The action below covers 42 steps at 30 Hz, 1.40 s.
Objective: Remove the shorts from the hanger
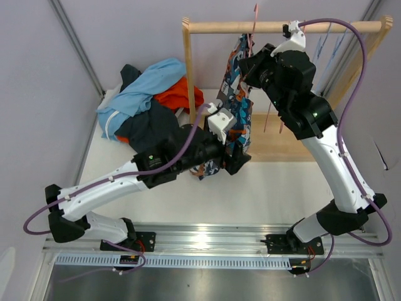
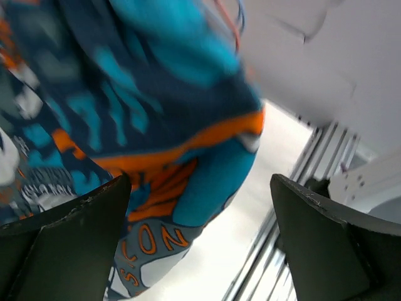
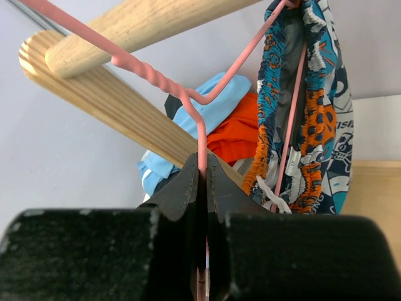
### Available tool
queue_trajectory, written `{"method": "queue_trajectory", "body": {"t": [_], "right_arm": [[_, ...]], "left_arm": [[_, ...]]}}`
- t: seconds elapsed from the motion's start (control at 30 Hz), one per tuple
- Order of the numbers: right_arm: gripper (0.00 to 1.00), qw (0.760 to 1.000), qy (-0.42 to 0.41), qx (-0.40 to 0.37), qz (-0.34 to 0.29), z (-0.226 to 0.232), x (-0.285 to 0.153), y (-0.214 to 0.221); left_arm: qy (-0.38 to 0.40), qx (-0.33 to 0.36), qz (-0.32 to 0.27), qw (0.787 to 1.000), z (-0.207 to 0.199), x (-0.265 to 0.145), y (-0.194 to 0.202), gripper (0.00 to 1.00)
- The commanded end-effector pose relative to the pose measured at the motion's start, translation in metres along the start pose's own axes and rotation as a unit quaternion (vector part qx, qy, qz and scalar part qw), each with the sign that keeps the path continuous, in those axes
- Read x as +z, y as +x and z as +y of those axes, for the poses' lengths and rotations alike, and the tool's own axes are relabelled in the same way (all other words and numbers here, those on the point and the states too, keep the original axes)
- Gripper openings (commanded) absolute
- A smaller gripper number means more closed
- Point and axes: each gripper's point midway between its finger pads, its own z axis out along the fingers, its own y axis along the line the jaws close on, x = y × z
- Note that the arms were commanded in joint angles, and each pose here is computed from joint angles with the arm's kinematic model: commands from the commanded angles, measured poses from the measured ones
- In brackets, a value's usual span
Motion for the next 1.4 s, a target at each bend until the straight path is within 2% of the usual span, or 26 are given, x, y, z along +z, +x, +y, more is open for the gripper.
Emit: {"method": "queue_trajectory", "body": {"t": [0.0, 0.07, 0.13, 0.17, 0.2, 0.27, 0.33, 0.37, 0.4, 0.47, 0.53, 0.57, 0.63, 0.7, 0.73, 0.77, 0.8, 0.9, 0.97, 1.1, 1.2, 1.23, 1.33, 1.37], "right_arm": [[0.0, 0.997, -0.015, 0.022, -0.078, 0.014, -0.032, -0.06], [0.0, 0.996, -0.019, 0.025, -0.08, 0.015, -0.036, -0.063], [0.0, 0.996, -0.023, 0.027, -0.078, 0.017, -0.04, -0.064], [0.0, 0.996, -0.023, 0.029, -0.079, 0.017, -0.042, -0.065], [0.0, 0.996, -0.023, 0.029, -0.076, 0.016, -0.043, -0.065], [0.0, 0.996, -0.024, 0.034, -0.077, 0.016, -0.048, -0.066], [0.0, 0.996, -0.021, 0.036, -0.073, 0.013, -0.049, -0.063], [0.0, 0.996, -0.02, 0.039, -0.078, 0.012, -0.054, -0.066], [0.0, 0.996, -0.017, 0.04, -0.074, 0.009, -0.052, -0.06], [0.0, 0.996, -0.014, 0.042, -0.075, 0.006, -0.052, -0.059], [0.0, 0.996, -0.01, 0.042, -0.074, 0.003, -0.049, -0.059], [0.0, 0.996, -0.013, 0.043, -0.074, 0.004, -0.048, -0.06], [0.0, 0.996, -0.009, 0.043, -0.076, 0.0, -0.044, -0.065], [0.0, 0.996, -0.012, 0.041, -0.076, 0.001, -0.041, -0.071], [0.0, 0.996, -0.007, 0.039, -0.081, -0.003, -0.04, -0.077], [0.0, 0.995, -0.013, 0.039, -0.086, 0.0, -0.042, -0.084], [0.0, 0.996, -0.009, 0.036, -0.085, -0.002, -0.038, -0.083], [0.0, 0.995, -0.004, 0.037, -0.091, -0.006, -0.04, -0.09], [0.0, 0.995, -0.004, 0.047, -0.086, -0.008, -0.039, -0.085], [0.0, 0.995, -0.009, 0.062, -0.075, -0.01, -0.046, -0.075], [0.0, 0.996, -0.012, 0.074, -0.049, -0.01, -0.056, -0.062], [0.0, 0.995, -0.021, 0.08, -0.048, -0.007, -0.069, -0.063], [0.0, 0.994, -0.028, 0.102, 0.002, -0.006, -0.083, -0.029], [0.0, 0.994, -0.027, 0.108, 0.021, -0.011, -0.096, -0.015]], "left_arm": [[0.005, -0.001, -0.055, 0.998, -0.009, 0.003, -0.025, 1.0], [-0.003, -0.004, -0.044, 0.999, -0.006, 0.01, -0.013, 0.99], [-0.024, -0.006, -0.042, 0.999, 0.001, 0.019, -0.005, 0.92], [-0.031, -0.005, -0.04, 0.999, 0.004, 0.023, -0.002, 0.86], [-0.04, -0.004, -0.041, 0.998, 0.007, 0.027, 0.001, 0.75], [-0.058, 0.001, -0.053, 0.997, 0.014, 0.029, -0.001, 0.69], [-0.06, 0.009, -0.064, 0.996, 0.015, 0.032, -0.004, 0.55], [-0.054, 0.009, -0.074, 0.996, 0.013, 0.032, -0.008, 0.47], [-0.049, 0.01, -0.075, 0.996, 0.012, 0.033, -0.007, 0.18], [-0.033, 0.003, -0.079, 0.996, 0.006, 0.031, -0.007, 0.0], [-0.021, -0.002, -0.063, 0.998, 0.002, 0.029, 0.012, 0.0], [-0.016, -0.008, -0.084, 0.996, -0.002, 0.018, 0.001, 0.0], [-0.009, -0.012, -0.056, 0.998, -0.009, 0.008, 0.038, 0.0], [0.008, -0.03, -0.071, 0.997, -0.029, -0.018, 0.041, 0.0], [0.001, -0.025, -0.04, 0.999, -0.027, -0.022, 0.078, 0.0], [0.001, -0.034, -0.047, 0.998, -0.03, -0.034, 0.078, 0.0], [-0.01, -0.039, -0.028, 0.999, -0.033, -0.042, 0.099, 0.0], [-0.024, -0.056, -0.01, 0.998, -0.029, -0.057, 0.127, 0.0], [-0.032, -0.062, -0.011, 0.998, -0.025, -0.059, 0.131, 0.0], [-0.051, -0.039, -0.023, 0.998, -0.02, -0.057, 0.116, 0.0], [-0.077, -0.011, -0.028, 0.997, -0.014, -0.039, 0.101, 0.0], [-0.078, -0.011, -0.037, 0.996, -0.015, -0.035, 0.086, 0.0], [-0.113, -0.006, -0.061, 0.992, 0.008, -0.014, 0.046, 0.0], [-0.132, -0.004, -0.063, 0.989, 0.027, -0.007, 0.037, 0.0]]}}
